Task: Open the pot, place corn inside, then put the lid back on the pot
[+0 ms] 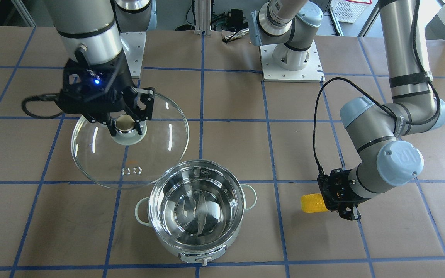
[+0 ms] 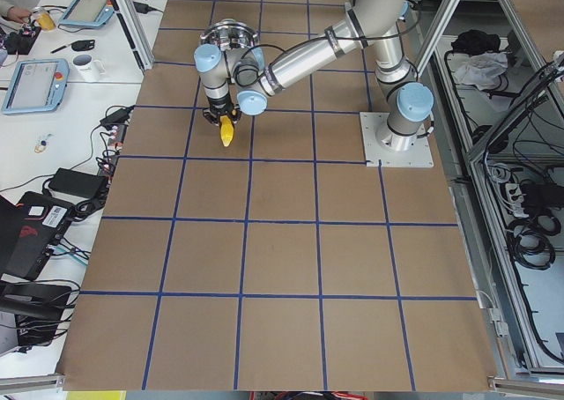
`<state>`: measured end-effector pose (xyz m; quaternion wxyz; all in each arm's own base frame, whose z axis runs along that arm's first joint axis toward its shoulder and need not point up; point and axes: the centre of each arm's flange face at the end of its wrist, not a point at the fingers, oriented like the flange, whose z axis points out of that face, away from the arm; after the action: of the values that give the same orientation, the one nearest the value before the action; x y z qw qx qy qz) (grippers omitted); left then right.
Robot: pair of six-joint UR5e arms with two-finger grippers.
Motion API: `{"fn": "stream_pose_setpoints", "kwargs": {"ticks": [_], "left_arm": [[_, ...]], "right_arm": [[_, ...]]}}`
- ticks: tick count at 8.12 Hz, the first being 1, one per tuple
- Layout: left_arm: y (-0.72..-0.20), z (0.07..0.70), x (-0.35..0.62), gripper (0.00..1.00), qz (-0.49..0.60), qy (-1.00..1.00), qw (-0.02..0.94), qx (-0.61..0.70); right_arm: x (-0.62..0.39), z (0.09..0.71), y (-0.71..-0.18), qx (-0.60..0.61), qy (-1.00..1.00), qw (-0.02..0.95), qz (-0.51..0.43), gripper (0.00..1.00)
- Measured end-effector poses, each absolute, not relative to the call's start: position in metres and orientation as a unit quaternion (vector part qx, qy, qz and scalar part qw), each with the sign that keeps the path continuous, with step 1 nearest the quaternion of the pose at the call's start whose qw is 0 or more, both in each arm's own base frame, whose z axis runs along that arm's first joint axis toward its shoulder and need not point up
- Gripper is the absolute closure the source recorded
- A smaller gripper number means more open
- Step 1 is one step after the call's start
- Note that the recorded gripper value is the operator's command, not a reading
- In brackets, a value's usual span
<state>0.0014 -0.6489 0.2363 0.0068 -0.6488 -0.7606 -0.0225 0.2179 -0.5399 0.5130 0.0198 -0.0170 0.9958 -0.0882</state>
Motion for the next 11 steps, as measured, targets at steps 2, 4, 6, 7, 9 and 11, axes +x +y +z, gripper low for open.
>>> {"fn": "stream_pose_setpoints", "kwargs": {"ticks": [2,4,6,7,9,11], "left_arm": [[-0.639,0.303,-0.004,1.0,0.011,-0.778,-0.036,-0.627],[-0.62,0.37,-0.028,1.0,0.047,-0.799,-0.078,-0.594],[-0.602,0.407,-0.1,1.0,0.085,-0.817,-0.093,-0.563],[-0.598,0.418,-0.139,1.0,0.113,-0.824,-0.098,-0.547],[-0.589,0.43,-0.202,1.0,0.159,-0.821,-0.095,-0.54],[-0.585,0.417,-0.257,1.0,0.197,-0.803,-0.075,-0.557]], "right_arm": [[0.189,0.534,-0.506,-0.007,0.998,0.026,-0.061,0.85],[0.182,0.537,-0.493,-0.003,0.998,0.024,-0.049,0.85],[0.178,0.537,-0.488,-0.005,0.999,0.02,-0.042,0.85],[0.176,0.537,-0.487,-0.005,0.999,0.02,-0.04,0.85],[0.173,0.536,-0.488,-0.007,0.999,0.02,-0.038,0.84],[0.172,0.536,-0.488,-0.017,0.999,0.019,-0.038,0.84]]}}
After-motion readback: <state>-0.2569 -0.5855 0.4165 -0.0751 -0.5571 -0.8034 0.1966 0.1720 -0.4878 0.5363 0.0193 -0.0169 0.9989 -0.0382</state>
